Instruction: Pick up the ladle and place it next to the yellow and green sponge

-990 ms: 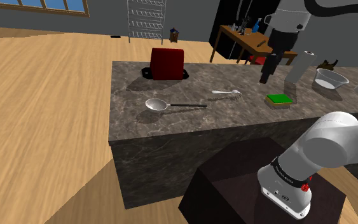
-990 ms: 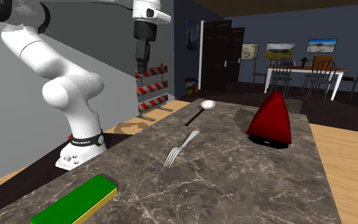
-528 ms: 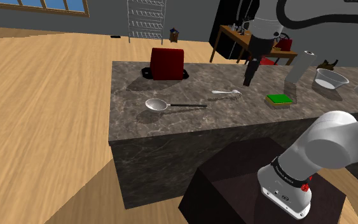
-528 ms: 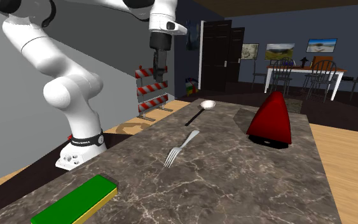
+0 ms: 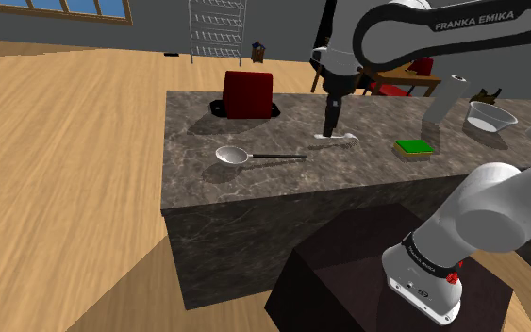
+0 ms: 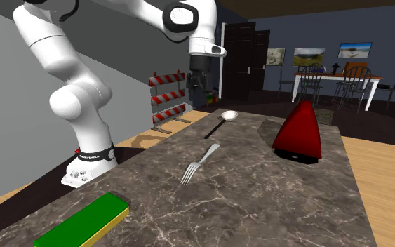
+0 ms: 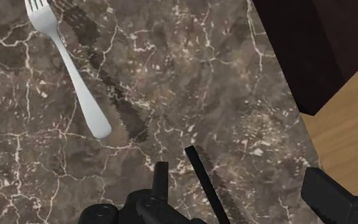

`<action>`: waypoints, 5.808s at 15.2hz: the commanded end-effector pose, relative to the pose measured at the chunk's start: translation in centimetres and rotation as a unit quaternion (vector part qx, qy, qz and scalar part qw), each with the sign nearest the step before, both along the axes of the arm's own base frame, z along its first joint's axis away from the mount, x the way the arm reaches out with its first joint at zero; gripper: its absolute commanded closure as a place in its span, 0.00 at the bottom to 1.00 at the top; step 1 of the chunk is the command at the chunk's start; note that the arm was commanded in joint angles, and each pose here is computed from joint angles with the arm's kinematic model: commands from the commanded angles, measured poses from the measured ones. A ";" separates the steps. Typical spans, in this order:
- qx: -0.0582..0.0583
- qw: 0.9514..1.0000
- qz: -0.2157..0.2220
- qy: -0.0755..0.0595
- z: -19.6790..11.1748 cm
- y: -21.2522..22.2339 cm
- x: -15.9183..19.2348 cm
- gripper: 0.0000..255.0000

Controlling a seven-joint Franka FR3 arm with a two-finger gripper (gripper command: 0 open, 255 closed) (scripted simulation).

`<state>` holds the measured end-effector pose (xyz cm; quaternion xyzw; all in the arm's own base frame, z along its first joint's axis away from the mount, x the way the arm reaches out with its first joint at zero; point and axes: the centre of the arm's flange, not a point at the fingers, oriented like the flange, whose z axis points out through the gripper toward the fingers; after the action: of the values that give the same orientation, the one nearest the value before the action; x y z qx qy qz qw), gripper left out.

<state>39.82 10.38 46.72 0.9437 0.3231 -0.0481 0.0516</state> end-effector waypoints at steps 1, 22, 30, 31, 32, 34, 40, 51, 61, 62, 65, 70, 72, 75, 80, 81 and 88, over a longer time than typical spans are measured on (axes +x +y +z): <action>0.000 0.999 0.037 -0.003 -1.5 1.6 1.5 0.00; -0.004 0.969 0.246 -0.016 -13.4 12.8 7.4 0.00; -0.004 0.969 0.246 -0.016 -13.4 12.8 7.4 1.00; -0.004 0.969 0.246 -0.016 -13.4 12.8 7.4 1.00; -0.004 0.969 0.246 -0.016 -13.4 12.8 7.4 1.00; -0.004 0.969 0.246 -0.016 -13.4 12.8 7.5 1.00; -0.004 0.969 0.246 -0.016 -12.9 12.8 7.4 1.00; -0.004 0.969 0.246 -0.016 -7.1 12.8 7.4 1.00; -0.004 0.969 0.246 -0.016 -2.4 11.4 7.2 1.00; -0.004 0.969 0.246 -0.016 -2.3 10.1 7.1 1.00; -0.004 0.969 0.246 -0.016 -2.3 6.2 6.5 1.00; -0.004 0.969 0.246 -0.016 -2.3 -0.3 5.6 1.00; -0.004 0.969 0.246 -0.016 -2.3 -2.9 5.2 1.00; -0.004 0.969 0.246 -0.016 -2.3 -6.9 4.7 1.00; -0.004 0.969 0.246 -0.016 -2.3 -13.4 3.8 1.00; -0.004 0.969 0.246 -0.016 -2.2 -14.7 3.6 1.00; -0.004 0.969 0.246 -0.016 -2.2 -23.8 2.3 1.00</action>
<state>42.25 -12.15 44.42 0.8362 0.5435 -0.0201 0.0706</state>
